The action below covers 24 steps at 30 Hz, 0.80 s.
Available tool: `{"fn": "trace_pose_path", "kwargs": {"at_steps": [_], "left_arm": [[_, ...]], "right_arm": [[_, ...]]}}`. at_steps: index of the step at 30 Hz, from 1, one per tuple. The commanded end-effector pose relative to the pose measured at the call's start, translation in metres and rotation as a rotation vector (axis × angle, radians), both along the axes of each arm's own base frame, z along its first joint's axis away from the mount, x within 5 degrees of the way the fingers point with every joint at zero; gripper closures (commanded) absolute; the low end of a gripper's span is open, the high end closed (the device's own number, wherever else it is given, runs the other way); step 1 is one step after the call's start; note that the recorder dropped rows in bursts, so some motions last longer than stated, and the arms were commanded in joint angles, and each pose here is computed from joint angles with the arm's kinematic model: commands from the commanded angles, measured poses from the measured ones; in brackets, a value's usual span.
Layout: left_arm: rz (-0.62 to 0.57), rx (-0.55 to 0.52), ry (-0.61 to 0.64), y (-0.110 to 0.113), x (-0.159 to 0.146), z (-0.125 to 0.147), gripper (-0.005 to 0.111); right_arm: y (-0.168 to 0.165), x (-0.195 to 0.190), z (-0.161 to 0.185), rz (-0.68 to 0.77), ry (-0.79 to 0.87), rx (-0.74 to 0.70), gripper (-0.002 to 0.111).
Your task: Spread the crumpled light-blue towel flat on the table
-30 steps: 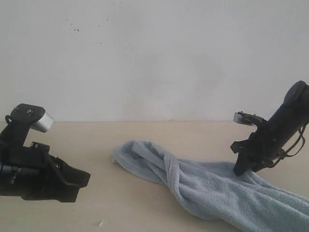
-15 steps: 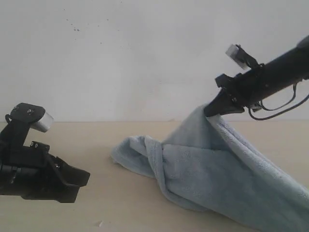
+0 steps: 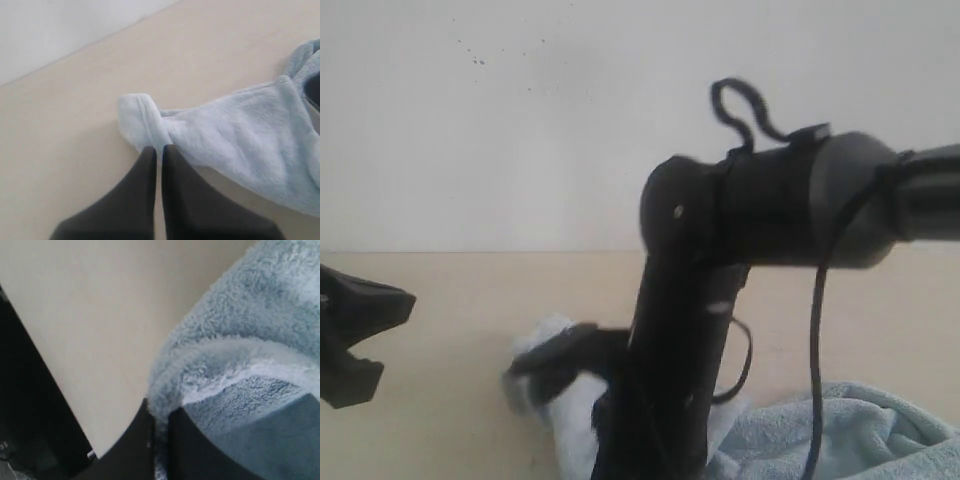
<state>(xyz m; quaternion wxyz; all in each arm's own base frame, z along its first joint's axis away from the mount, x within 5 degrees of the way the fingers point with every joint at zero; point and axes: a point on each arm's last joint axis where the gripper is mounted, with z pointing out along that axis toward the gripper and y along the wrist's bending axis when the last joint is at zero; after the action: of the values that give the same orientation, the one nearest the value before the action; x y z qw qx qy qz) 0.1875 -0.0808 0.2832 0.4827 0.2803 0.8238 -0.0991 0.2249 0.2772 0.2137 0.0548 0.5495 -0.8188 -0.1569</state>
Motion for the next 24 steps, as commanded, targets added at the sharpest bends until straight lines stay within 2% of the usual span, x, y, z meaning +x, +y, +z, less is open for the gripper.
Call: {"fn": "trace_pose_path", "kwargs": {"at_steps": [1, 5, 7, 9, 14, 15, 18, 19, 20, 21, 24], "left_arm": [[0.082, 0.004, 0.027, 0.010, -0.012, -0.012, 0.103], [0.097, 0.002, 0.049, 0.011, -0.014, -0.020, 0.103], [0.097, 0.003, 0.051, 0.011, -0.014, -0.021, 0.103], [0.095, 0.004, 0.061, 0.011, -0.015, -0.022, 0.103], [0.099, -0.014, 0.078, 0.011, -0.016, -0.023, 0.103], [0.098, -0.013, 0.080, 0.011, -0.016, -0.023, 0.103], [0.101, -0.022, 0.084, 0.011, -0.016, -0.023, 0.103], [0.107, -0.038, 0.088, 0.010, -0.016, -0.023, 0.103], [0.110, -0.042, 0.086, 0.010, -0.016, -0.022, 0.103], [0.111, -0.043, 0.082, 0.010, -0.016, -0.022, 0.103], [0.121, -0.047, 0.051, 0.011, -0.014, -0.020, 0.103]], "right_arm": [[0.016, -0.041, -0.009, 0.119, -0.001, -0.049, 0.108], [0.026, -0.056, -0.011, 0.121, -0.007, -0.051, 0.107], [0.025, -0.058, -0.010, 0.097, 0.011, -0.068, 0.100], [0.024, -0.058, -0.011, 0.087, 0.021, -0.083, 0.088], [0.022, -0.056, -0.012, 0.090, -0.005, -0.103, 0.047], [0.021, -0.053, -0.012, 0.079, -0.033, -0.123, 0.048], [0.004, -0.025, -0.014, -0.020, -0.324, -0.326, 0.071], [-0.007, -0.007, -0.012, -0.072, -0.458, -0.404, 0.077], [-0.019, 0.012, -0.010, -0.184, -0.523, -0.420, 0.082], [-0.027, 0.023, -0.010, -0.236, -0.522, -0.412, 0.085], [-0.077, 0.063, -0.014, -0.456, -0.277, -0.325, 0.088]]}}
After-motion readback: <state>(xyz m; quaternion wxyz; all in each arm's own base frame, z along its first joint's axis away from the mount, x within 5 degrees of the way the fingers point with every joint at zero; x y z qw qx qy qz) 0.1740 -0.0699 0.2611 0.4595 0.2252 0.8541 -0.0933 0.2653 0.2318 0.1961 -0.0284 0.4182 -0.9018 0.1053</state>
